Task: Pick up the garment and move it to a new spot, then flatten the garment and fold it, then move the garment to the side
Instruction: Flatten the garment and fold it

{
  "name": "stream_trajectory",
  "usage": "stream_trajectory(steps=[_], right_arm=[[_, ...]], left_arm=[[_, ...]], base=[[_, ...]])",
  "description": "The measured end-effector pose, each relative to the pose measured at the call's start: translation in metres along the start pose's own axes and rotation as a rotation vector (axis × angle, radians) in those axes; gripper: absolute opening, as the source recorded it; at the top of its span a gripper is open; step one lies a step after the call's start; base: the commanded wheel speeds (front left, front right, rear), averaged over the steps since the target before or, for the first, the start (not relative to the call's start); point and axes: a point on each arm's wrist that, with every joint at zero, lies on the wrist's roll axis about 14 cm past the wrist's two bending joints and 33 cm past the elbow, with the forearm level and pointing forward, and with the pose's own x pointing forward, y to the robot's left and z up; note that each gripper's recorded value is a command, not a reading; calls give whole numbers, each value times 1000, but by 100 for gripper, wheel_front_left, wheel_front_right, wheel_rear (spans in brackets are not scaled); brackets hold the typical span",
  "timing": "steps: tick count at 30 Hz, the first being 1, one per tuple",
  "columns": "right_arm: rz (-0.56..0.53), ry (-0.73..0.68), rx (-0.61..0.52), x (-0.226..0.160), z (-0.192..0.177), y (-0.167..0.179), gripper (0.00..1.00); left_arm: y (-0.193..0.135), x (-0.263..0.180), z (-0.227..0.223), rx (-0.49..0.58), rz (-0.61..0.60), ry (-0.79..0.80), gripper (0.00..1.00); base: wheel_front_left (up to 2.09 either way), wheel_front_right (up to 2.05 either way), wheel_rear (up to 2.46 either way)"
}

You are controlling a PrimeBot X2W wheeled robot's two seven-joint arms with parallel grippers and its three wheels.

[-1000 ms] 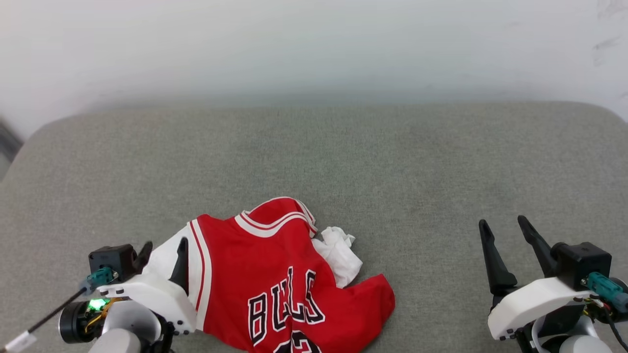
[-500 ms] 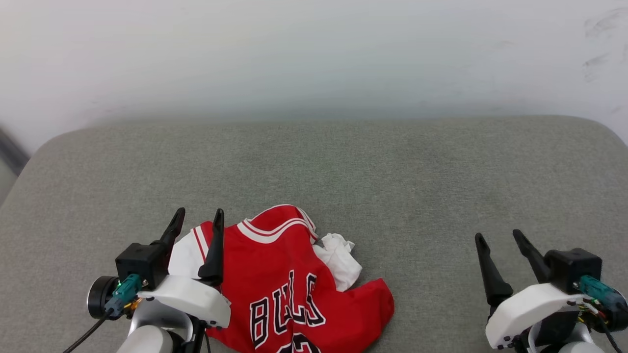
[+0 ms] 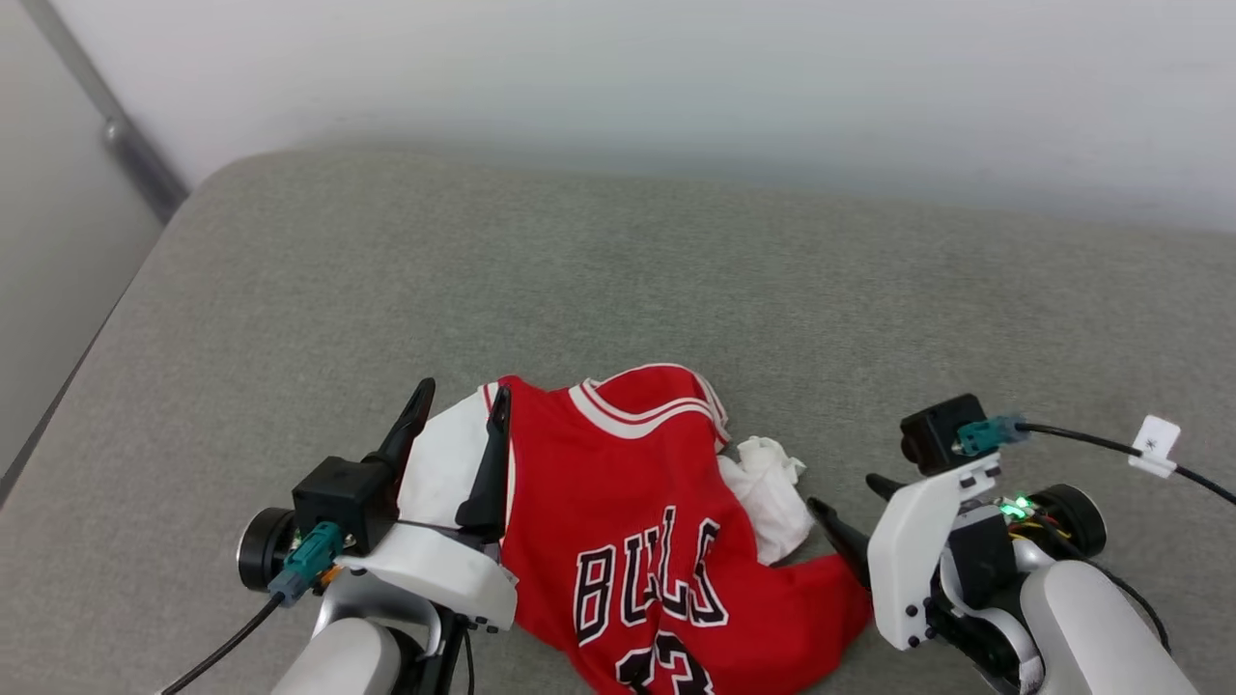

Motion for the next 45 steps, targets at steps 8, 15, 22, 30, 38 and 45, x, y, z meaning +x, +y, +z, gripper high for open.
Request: stream_trajectory(steps=[8, 15, 22, 30, 38, 45], right_arm=[[152, 269, -45, 37, -35, 28, 67], [134, 184, -94, 46, -7, 16, 0], [-25, -54, -120, 17, 53, -34, 0], [-315, -113, 64, -50, 5, -113, 0], [-408, 85, 380, -78, -135, -103, 0], [-429, -112, 364, -79, -108, -101, 100]], left_arm=[[19, -2, -16, -1, 59, 33, 100], [24, -1, -24, 5, 74, 49, 100], [15, 3, -26, 2, 46, 49, 100], [0, 6, -29, -3, 4, 67, 100], [-7, 3, -34, -10, -13, 100, 100], [-2, -7, -37, -19, 7, 122, 100]], base=[[0, 0, 0], [0, 0, 0], [0, 0, 0], [0, 0, 0], [0, 0, 0], [0, 0, 0]])
